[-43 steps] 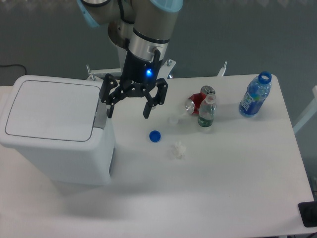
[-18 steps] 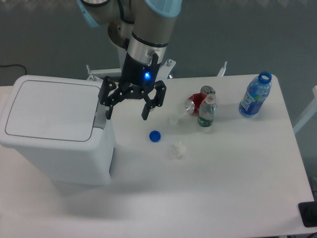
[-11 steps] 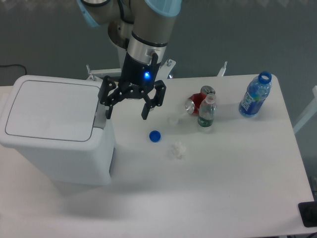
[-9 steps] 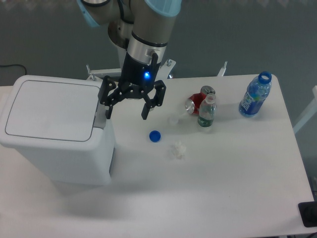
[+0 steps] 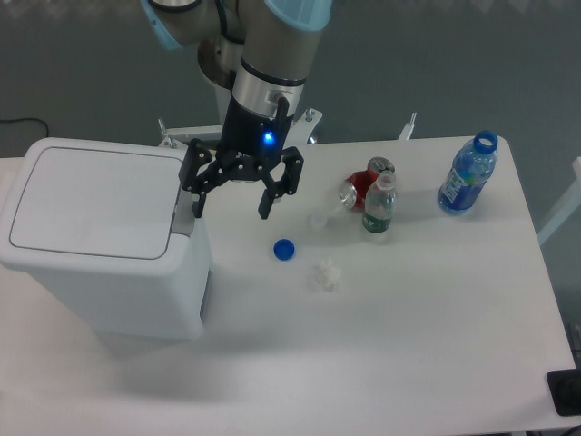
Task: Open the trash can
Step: 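Press down on the trash can lid button with the gripper, then hold the gripper still as the lid springs open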
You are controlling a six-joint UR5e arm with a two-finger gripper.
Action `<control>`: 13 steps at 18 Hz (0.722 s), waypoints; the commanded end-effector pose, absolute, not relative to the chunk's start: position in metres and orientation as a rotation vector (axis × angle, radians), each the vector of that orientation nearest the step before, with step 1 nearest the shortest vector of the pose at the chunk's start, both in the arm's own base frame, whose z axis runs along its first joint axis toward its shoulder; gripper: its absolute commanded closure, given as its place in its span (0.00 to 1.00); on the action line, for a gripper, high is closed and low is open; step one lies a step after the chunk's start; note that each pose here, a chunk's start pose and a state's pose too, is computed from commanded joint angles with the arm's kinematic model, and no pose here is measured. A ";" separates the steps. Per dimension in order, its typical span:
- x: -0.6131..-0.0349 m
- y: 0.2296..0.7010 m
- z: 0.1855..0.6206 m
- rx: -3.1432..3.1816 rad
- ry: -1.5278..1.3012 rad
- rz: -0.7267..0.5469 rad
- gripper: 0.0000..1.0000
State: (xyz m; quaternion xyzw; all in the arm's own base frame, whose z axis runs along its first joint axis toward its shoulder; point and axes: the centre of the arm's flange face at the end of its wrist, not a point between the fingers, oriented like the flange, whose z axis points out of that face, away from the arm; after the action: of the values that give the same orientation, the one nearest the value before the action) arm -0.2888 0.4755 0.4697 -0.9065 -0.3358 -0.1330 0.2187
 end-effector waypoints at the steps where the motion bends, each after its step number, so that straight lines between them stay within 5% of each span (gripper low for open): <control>1: -0.289 0.476 0.470 -2.508 -0.931 -0.369 0.00; 13: -0.289 0.474 0.468 -2.510 -0.936 -0.372 0.00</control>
State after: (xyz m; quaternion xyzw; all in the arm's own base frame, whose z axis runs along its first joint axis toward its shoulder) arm -0.2887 0.4744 0.4680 -0.9061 -0.3378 -0.1341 0.2167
